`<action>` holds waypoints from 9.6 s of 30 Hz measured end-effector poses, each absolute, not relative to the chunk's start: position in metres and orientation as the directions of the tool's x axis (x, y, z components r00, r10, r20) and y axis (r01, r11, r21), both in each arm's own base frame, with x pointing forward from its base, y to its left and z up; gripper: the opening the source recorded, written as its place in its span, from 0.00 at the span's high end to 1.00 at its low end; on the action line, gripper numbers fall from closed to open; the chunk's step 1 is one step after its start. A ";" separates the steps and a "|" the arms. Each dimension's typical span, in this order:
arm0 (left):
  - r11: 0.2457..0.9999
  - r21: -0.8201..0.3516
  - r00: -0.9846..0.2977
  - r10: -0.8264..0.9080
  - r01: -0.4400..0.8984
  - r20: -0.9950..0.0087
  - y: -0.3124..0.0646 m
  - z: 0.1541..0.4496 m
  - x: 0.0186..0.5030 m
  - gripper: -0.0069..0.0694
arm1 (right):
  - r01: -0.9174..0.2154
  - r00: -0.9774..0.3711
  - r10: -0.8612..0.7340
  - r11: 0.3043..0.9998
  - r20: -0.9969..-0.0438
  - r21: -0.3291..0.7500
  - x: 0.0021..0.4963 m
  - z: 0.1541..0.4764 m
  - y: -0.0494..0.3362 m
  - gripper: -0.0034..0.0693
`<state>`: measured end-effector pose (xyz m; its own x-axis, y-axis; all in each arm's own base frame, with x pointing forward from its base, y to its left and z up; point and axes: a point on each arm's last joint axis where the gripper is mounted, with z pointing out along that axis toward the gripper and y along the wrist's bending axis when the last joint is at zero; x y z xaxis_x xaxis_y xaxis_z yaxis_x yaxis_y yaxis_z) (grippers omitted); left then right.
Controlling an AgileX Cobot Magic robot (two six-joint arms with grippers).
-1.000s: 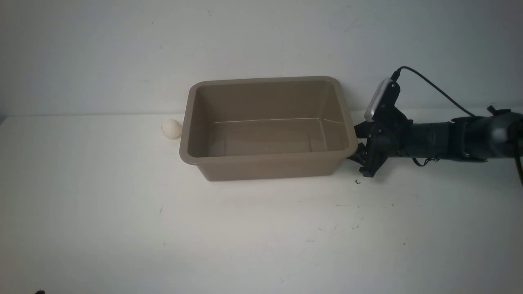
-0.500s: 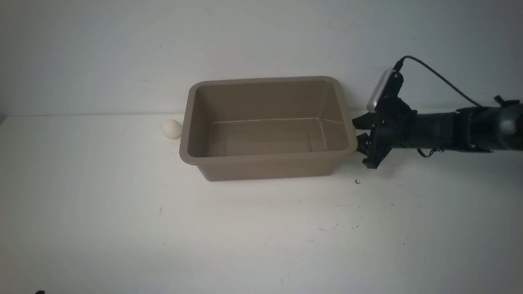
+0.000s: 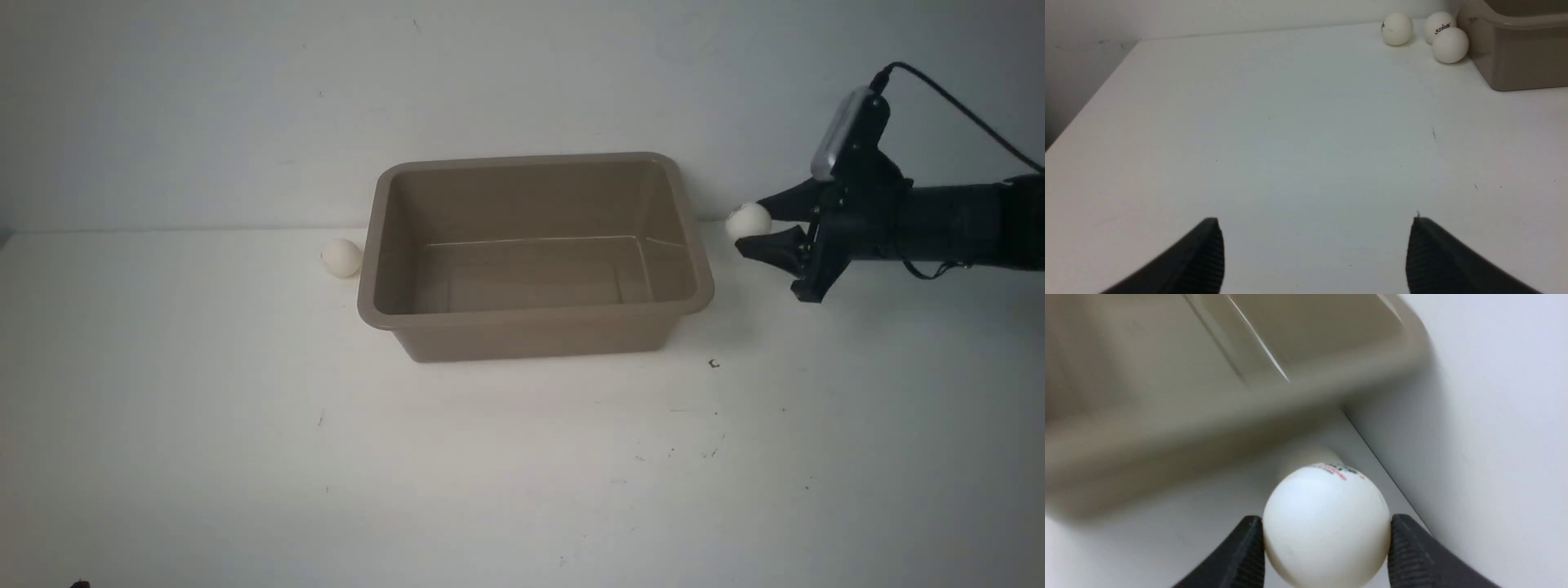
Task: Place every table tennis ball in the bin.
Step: Use the right arm to put the table tennis ball into the box, then use the right arm to clamp the table tennis ball closest to it, then use the right arm to put the table tennis ball into the box, then use the left arm to clamp the table tennis ball closest to it
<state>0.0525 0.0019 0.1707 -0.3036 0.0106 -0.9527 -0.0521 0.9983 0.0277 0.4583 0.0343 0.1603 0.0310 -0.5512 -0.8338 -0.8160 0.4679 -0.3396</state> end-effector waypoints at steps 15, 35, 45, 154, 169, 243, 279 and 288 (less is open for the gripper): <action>0.998 0.028 -0.304 0.011 -0.052 -0.953 0.002 0.171 0.052 0.20 | -0.858 0.125 -0.546 0.360 -0.828 -0.367 0.446 0.181 0.110 0.46; 0.998 0.028 -0.304 0.011 -0.052 -0.953 0.002 0.171 0.052 0.20 | -0.703 -0.012 -0.611 0.568 -0.792 -0.428 0.468 0.178 0.026 0.27; 0.998 0.028 -0.304 0.011 -0.052 -0.953 0.002 0.171 0.052 0.20 | -0.785 -0.042 -0.623 0.504 -0.781 -0.360 0.462 0.156 0.027 0.31; 0.998 0.028 -0.304 0.011 -0.052 -0.953 0.002 0.171 0.052 0.20 | -0.590 -0.128 -0.516 0.727 -0.847 -0.353 0.387 0.389 -0.014 0.17; 0.998 0.028 -0.304 0.011 -0.052 -0.953 0.002 0.171 0.052 0.20 | -0.369 -0.381 -0.404 0.891 -0.832 -0.264 0.319 0.444 -0.024 0.17; 0.998 0.028 -0.304 0.011 -0.052 -0.953 0.002 0.171 0.052 0.20 | -0.027 -0.354 0.122 0.990 -0.927 0.141 0.232 0.391 -0.019 0.93; 0.998 0.025 -0.304 0.008 -0.052 -0.953 0.002 0.171 0.052 0.20 | -0.226 0.024 -0.302 0.927 -0.953 -0.300 0.090 0.298 0.020 0.98; 0.998 0.025 -0.304 0.008 -0.052 -0.953 0.002 0.171 0.052 0.20 | -0.215 0.047 -0.219 0.950 -0.975 -0.224 0.061 0.230 0.017 0.98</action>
